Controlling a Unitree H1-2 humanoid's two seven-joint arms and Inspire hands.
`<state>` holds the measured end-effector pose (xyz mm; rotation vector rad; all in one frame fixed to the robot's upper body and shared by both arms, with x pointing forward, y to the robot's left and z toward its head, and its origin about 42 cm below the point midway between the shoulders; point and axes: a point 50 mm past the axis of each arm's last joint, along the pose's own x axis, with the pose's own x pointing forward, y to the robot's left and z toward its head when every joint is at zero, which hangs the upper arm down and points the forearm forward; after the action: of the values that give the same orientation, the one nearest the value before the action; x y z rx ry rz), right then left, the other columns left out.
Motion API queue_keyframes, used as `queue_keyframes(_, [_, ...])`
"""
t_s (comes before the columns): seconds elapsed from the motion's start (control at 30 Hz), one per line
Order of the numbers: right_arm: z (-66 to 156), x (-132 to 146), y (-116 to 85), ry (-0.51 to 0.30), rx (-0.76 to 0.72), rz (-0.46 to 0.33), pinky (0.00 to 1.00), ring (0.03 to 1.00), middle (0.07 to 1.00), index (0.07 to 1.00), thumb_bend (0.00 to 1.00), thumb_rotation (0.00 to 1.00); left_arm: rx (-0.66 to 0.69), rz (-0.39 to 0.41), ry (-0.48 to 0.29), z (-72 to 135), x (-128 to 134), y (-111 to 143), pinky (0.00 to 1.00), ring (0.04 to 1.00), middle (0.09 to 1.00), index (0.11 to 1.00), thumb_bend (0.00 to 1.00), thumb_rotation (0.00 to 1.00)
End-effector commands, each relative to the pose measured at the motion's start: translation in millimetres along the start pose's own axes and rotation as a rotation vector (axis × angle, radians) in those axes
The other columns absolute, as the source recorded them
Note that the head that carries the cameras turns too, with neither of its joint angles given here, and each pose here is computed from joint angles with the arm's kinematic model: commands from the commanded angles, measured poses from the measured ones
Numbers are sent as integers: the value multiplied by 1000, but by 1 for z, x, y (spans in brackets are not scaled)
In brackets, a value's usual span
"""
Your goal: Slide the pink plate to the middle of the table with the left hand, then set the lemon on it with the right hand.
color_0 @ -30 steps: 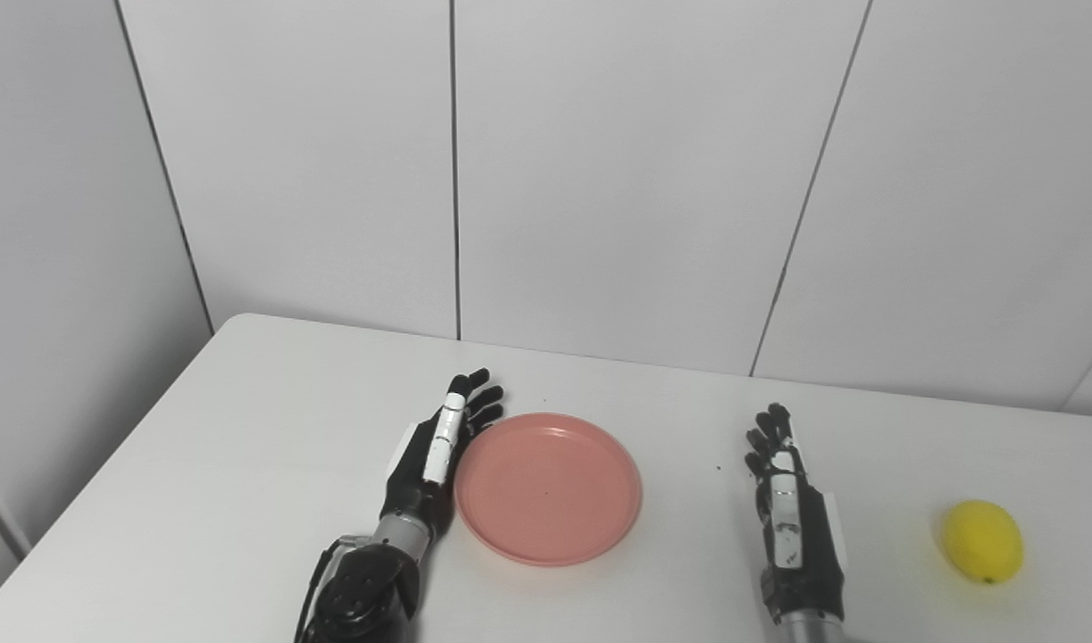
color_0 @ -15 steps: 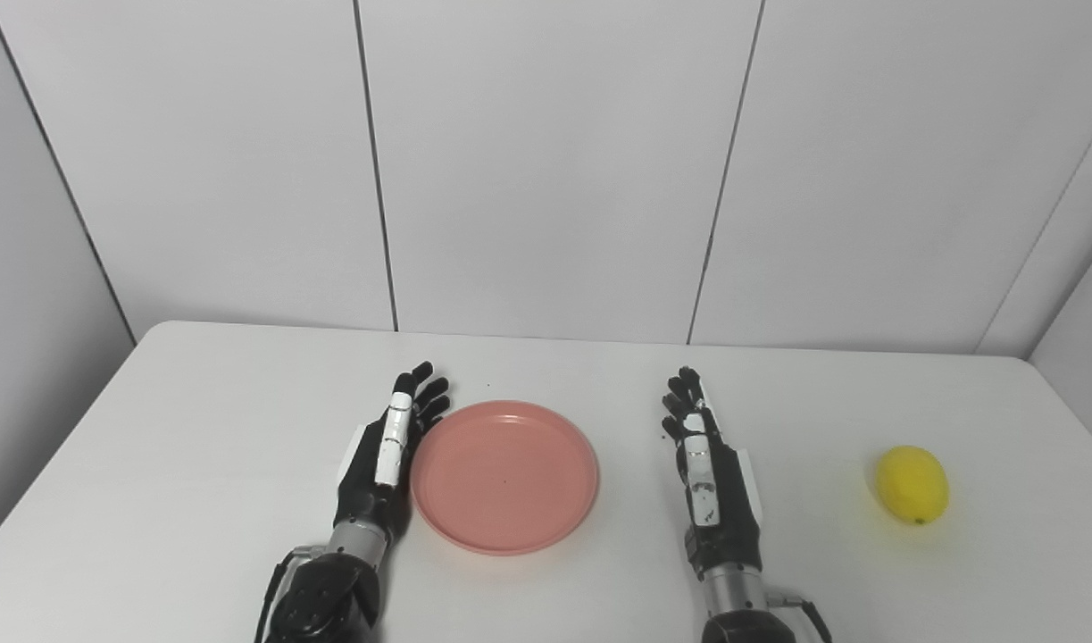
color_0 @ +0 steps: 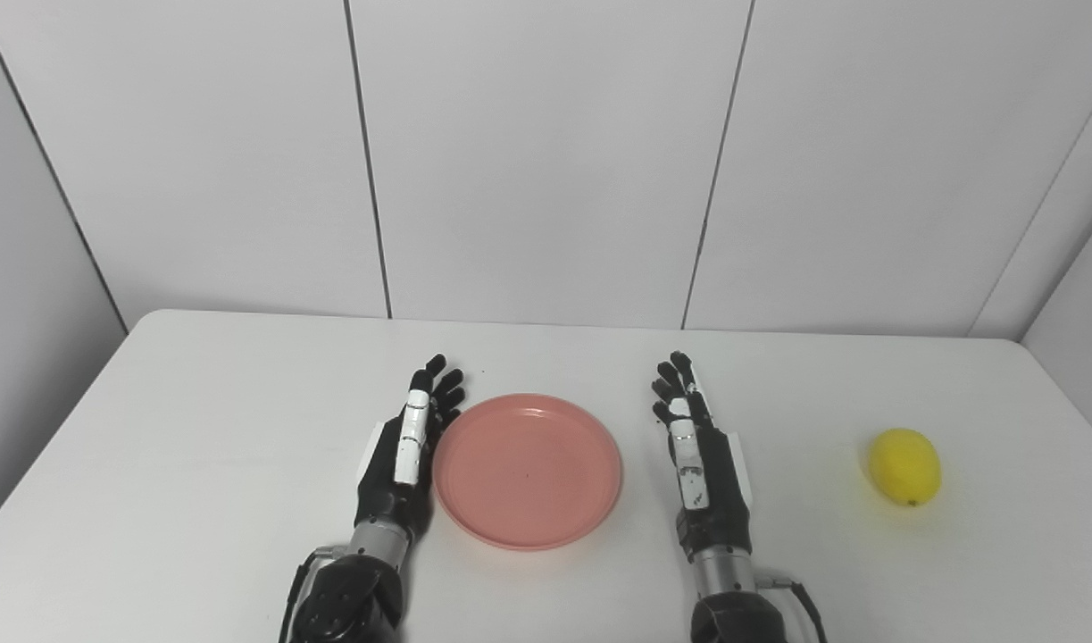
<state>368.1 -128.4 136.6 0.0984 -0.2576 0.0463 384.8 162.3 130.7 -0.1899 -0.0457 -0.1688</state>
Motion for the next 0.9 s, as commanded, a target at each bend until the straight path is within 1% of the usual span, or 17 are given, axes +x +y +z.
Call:
queue_keyframes(0.0, [-1, -2, 0, -13, 0, 2, 934, 929, 931, 951, 653, 964, -6, -19, -20, 2, 4, -6, 968, 953, 950, 957, 614, 1000])
queue_keyframes(0.3, [1, -1, -2, -17, -5, 20, 946, 942, 937, 957, 658, 960, 4, 6, -52, -1, 5, -16, 972, 960, 962, 970, 594, 1000])
queue_keyframes(0.4, [2, -1, -2, -18, 3, 18, 951, 945, 936, 957, 658, 951, 48, 24, -70, -2, 4, -19, 955, 951, 958, 967, 579, 1000])
queue_keyframes(0.67, [2, -1, -2, -19, -3, 22, 951, 945, 939, 954, 658, 959, 66, 59, -78, -6, -1, -26, 887, 902, 905, 896, 578, 1000])
queue_keyframes(0.83, [2, -1, -1, -16, 0, 15, 949, 943, 938, 958, 661, 960, 64, 46, -74, -7, -3, -27, 890, 901, 905, 894, 590, 1000])
queue_keyframes(0.87, [2, -1, -1, -19, 2, 14, 949, 940, 937, 957, 655, 952, 71, 45, -75, -7, -3, -27, 876, 892, 898, 888, 597, 1000])
